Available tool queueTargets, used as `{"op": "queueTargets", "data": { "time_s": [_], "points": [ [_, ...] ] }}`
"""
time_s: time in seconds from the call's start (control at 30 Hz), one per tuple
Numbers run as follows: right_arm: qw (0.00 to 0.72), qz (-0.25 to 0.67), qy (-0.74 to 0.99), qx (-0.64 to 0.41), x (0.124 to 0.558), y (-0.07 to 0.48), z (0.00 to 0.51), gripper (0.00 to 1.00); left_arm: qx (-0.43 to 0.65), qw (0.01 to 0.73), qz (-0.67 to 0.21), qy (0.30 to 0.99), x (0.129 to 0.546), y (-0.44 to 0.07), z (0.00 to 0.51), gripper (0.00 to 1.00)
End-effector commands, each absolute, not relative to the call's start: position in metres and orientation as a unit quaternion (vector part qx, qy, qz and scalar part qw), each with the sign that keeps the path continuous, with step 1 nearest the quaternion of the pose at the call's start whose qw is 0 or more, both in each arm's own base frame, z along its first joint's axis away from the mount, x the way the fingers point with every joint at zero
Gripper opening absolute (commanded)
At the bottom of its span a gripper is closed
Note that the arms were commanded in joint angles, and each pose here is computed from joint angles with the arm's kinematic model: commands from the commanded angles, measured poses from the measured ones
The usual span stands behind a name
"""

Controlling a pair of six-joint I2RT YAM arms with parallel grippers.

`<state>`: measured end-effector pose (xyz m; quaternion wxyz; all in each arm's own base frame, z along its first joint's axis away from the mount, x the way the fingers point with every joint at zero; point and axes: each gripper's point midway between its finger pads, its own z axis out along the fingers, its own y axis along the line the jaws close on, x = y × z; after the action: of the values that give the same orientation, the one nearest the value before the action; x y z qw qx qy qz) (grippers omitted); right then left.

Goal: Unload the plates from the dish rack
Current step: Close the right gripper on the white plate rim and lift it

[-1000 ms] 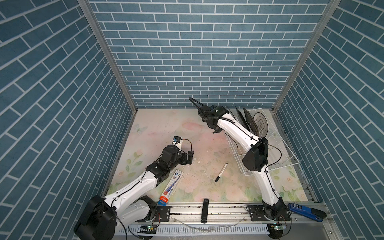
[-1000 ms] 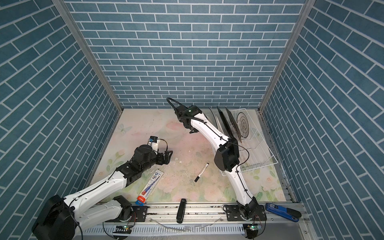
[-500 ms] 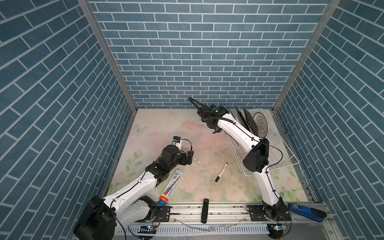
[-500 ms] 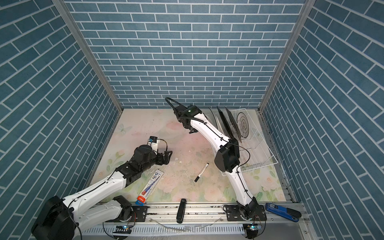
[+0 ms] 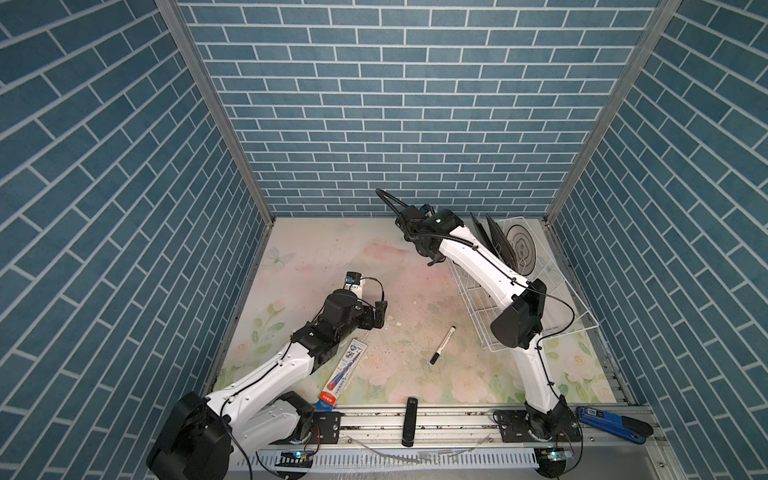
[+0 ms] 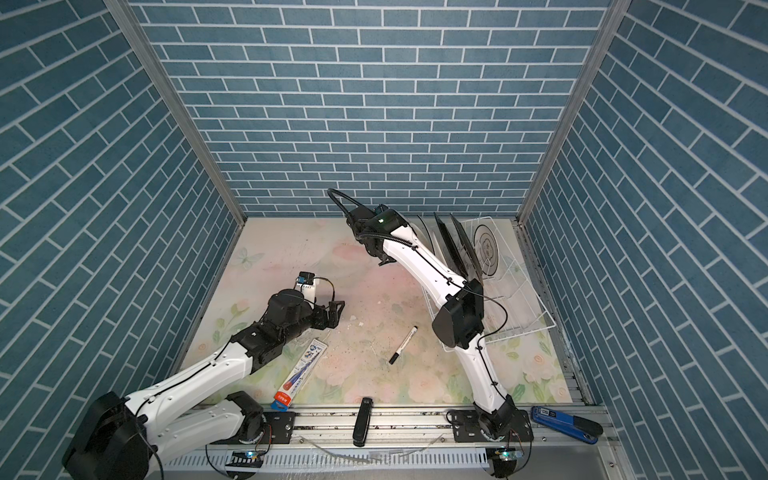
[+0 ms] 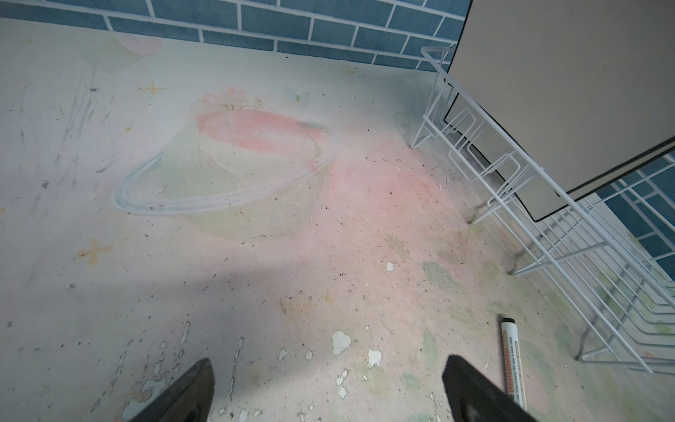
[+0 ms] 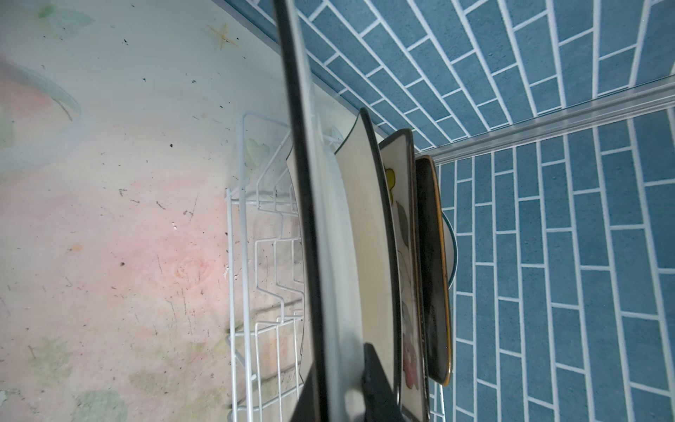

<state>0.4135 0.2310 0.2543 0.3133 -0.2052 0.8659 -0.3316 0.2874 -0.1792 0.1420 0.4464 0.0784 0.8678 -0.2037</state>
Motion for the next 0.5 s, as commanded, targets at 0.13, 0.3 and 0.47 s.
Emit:
{"op": "queueTargets", "data": {
  "time_s": [0.13,0.3,0.47],
  "points": [
    [0.387,-0.358,0.833,-0.170,0.406,0.215,0.325,0.00,0.079,0.456,-0.203,0.863,0.289,-0.179,0.153,1.00],
    [0.392,-0.339,0.837,-0.174,0.404,0.222,0.327,0.00,0.079,0.456,-0.201,0.863,0.288,-0.178,0.153,1.00],
    [0.401,-0.334,0.834,-0.179,0.401,0.228,0.332,0.00,0.079,0.456,-0.201,0.863,0.287,-0.178,0.153,1.00]
  ]
}}
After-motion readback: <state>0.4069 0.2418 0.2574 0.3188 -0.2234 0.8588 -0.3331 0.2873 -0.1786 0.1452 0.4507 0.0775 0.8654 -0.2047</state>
